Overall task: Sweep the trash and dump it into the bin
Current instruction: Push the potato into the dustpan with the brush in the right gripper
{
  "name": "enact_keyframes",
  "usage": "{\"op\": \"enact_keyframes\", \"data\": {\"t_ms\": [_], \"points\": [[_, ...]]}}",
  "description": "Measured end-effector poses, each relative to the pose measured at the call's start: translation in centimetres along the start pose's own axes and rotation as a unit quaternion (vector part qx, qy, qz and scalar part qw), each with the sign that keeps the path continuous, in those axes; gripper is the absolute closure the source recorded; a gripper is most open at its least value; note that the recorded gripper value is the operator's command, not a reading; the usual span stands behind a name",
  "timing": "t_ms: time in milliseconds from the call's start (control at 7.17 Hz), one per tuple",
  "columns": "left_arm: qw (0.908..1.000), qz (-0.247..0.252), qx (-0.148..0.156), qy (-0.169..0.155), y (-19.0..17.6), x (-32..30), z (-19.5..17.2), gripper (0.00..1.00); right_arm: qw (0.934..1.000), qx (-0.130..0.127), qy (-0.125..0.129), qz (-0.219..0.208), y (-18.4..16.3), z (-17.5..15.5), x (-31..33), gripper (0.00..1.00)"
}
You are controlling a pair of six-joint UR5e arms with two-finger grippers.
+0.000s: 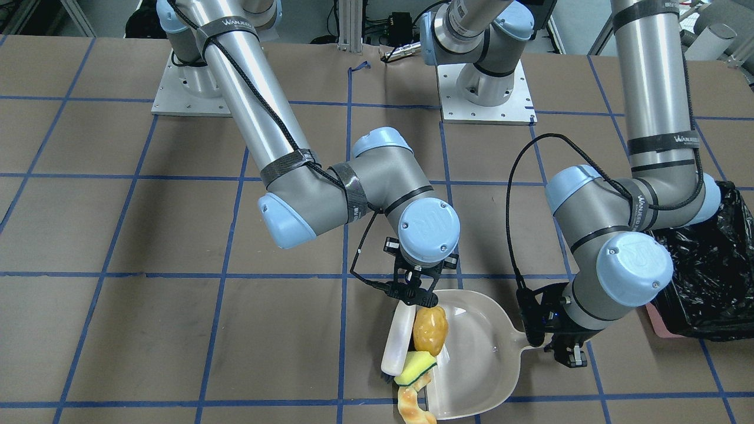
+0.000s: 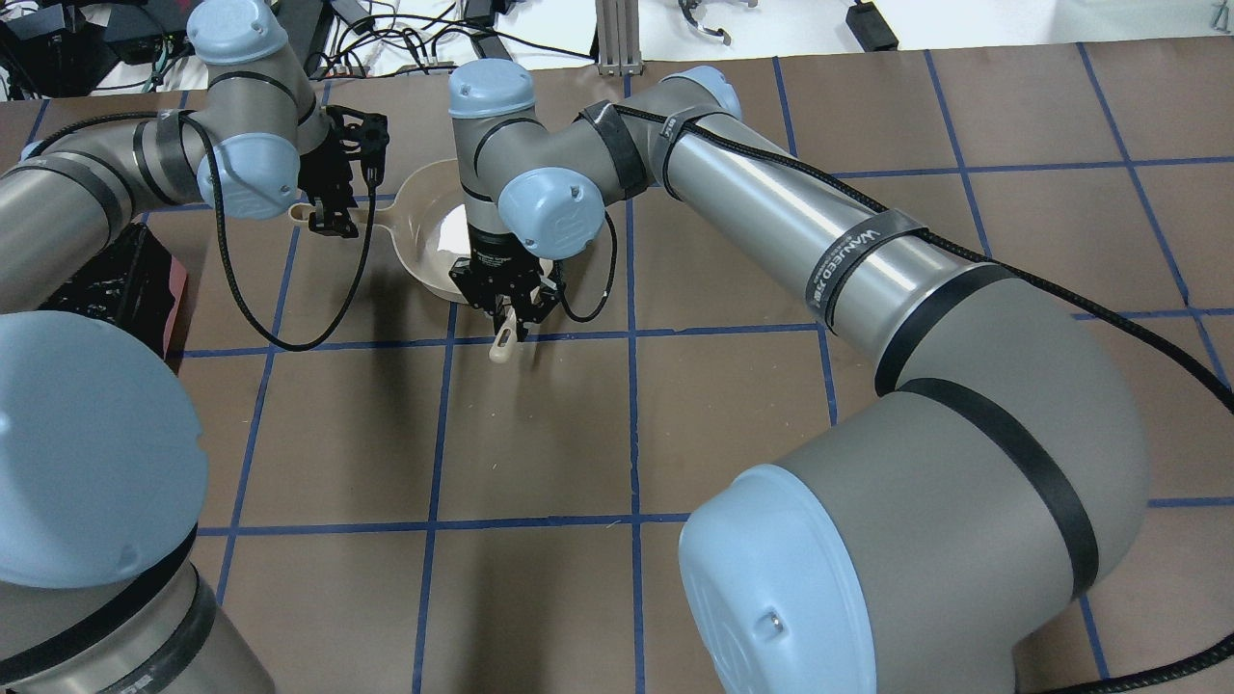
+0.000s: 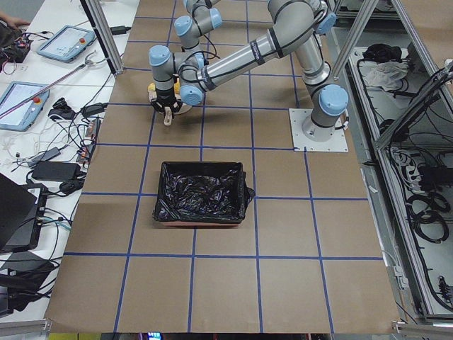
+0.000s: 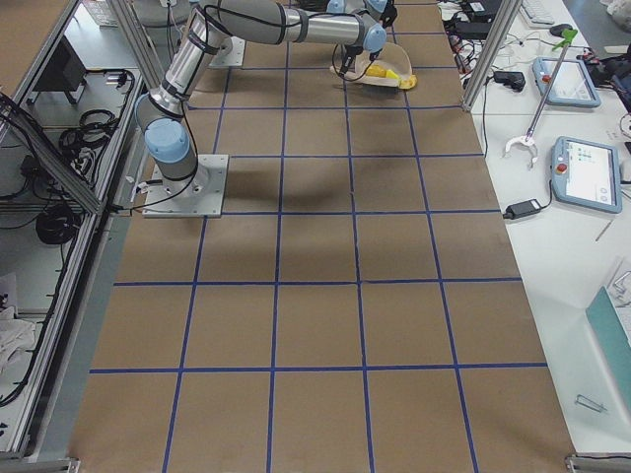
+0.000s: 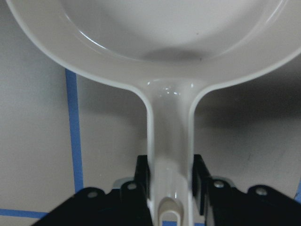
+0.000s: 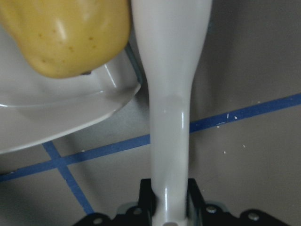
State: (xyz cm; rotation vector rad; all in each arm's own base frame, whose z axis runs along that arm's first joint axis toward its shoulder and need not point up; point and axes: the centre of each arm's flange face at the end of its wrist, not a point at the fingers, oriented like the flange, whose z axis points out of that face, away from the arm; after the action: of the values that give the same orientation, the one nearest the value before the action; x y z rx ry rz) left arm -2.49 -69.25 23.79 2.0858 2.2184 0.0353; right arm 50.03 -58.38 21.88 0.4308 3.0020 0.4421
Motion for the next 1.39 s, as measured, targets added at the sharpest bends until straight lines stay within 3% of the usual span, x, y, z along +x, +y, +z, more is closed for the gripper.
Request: {"op": "enact_keyframes", "data": {"t_ms": [1116,1395], "points": [[1.0000,0.000,0.000,0.000,0.0,-0.1,0.2,1.00,0.9980,-0.006,-0.063,-0.004,2.7,-0.5,-3.8,0.82],[1.0000,0.000,0.000,-0.001,0.0,-0.1,0.2,1.00,0.9959,-0.010,-0.089,0.003,3.2,-1.2,-4.7,0.82]]}}
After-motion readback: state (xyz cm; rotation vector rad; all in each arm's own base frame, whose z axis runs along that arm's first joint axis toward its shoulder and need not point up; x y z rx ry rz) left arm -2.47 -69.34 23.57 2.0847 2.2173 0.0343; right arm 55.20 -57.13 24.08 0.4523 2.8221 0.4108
